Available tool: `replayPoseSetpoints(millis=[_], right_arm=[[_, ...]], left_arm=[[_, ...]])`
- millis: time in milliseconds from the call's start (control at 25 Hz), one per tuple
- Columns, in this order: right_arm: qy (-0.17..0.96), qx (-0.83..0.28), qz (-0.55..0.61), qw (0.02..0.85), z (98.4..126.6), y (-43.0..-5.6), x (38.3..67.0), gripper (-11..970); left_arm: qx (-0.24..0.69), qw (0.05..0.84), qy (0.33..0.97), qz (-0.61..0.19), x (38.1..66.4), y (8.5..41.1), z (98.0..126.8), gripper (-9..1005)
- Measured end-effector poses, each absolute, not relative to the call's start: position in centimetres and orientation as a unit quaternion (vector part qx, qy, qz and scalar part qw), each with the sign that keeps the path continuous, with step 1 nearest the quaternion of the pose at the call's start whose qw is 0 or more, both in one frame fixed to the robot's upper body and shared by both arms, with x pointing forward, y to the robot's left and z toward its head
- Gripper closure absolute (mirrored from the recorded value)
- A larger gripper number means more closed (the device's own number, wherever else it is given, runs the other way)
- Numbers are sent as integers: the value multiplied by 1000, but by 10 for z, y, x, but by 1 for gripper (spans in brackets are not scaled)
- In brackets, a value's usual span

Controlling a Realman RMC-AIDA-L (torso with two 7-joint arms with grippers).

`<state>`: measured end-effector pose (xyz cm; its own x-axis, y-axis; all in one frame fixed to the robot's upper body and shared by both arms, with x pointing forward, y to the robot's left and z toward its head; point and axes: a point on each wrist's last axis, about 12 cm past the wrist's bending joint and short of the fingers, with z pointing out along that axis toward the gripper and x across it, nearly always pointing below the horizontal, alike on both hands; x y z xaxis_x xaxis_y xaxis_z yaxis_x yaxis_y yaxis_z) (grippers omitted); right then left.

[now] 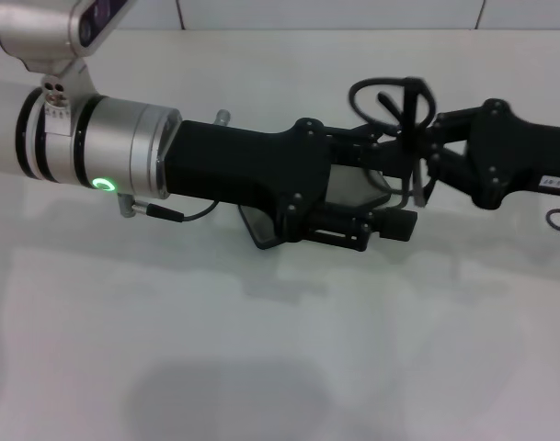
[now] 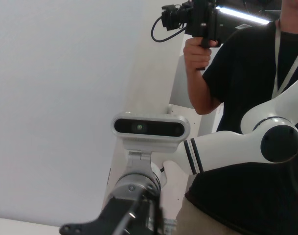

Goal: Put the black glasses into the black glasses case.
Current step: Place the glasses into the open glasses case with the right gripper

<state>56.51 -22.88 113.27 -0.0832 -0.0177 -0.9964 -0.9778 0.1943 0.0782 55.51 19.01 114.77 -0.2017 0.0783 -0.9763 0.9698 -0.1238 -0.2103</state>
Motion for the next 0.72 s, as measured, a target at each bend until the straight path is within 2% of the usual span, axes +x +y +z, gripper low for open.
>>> replayPoseSetpoints(millis=[240,400,600,720], right_arm=[[577,-429,427,549,1137,-244,566,866],[585,-499,379,515,1139,-229,567,866],[584,-571,317,482,1137,-202,562,866],[575,-603,259,489,1137,-183,557,866]], left_arm=[[476,410,538,-562,552,205,1144,313],[431,455,556,-546,551,236,1143,313],[322,549,580,-509,548,284,1140,313],[262,587,592,-486,545,302,1134,313]])
